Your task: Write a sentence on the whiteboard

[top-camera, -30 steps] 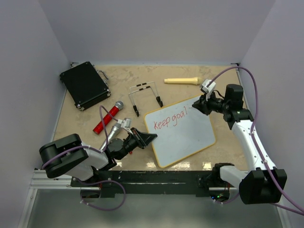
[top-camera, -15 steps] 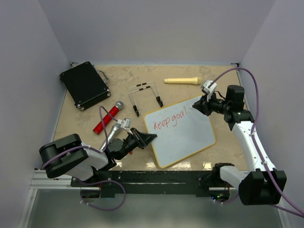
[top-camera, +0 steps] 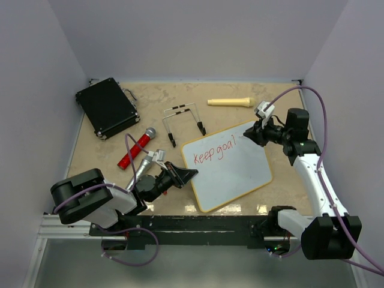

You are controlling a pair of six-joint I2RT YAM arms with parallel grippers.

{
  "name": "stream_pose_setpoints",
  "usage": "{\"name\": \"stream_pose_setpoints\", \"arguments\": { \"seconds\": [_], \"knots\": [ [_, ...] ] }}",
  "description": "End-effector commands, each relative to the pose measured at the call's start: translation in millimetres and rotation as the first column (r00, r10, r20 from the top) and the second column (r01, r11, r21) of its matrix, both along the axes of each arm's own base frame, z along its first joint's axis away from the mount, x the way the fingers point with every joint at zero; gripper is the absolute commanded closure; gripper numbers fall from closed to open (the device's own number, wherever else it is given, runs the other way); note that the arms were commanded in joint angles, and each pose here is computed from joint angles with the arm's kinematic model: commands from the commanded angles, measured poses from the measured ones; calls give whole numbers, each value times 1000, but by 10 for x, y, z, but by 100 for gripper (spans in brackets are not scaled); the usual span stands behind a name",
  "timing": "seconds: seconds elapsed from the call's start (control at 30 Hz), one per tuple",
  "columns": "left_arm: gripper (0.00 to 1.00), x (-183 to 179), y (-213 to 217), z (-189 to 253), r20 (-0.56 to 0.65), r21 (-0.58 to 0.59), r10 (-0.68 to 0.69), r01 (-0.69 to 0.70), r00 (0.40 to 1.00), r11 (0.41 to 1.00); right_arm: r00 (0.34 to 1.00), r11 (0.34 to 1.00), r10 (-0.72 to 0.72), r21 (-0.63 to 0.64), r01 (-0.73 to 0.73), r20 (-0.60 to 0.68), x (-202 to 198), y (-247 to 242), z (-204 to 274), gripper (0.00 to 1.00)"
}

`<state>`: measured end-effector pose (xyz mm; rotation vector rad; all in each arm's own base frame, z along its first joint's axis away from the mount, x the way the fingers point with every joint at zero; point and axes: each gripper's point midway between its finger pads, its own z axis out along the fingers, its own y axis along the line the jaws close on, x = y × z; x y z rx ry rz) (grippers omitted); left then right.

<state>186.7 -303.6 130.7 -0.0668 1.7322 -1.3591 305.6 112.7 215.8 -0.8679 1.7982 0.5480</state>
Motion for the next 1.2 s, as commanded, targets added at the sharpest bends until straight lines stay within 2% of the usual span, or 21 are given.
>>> {"name": "stream_pose_setpoints", "arguments": {
  "seconds": [0.0, 0.33, 1.17],
  "knots": [
    [100, -28, 35, 119, 109, -5, -14, 15, 994, 1000, 1000, 999, 18, 26, -19, 15, 11, 39, 40, 100],
    [100, -29, 26, 127, 113, -10, -18, 20, 993, 1000, 999, 999, 29, 29, -29, -23, 49, 52, -72, 100],
    [100, -20, 43, 131, 112, -7, -9, 10, 994, 1000, 995, 994, 97, 47, -98, 25, -94, 133, 54, 100]
  ]
}}
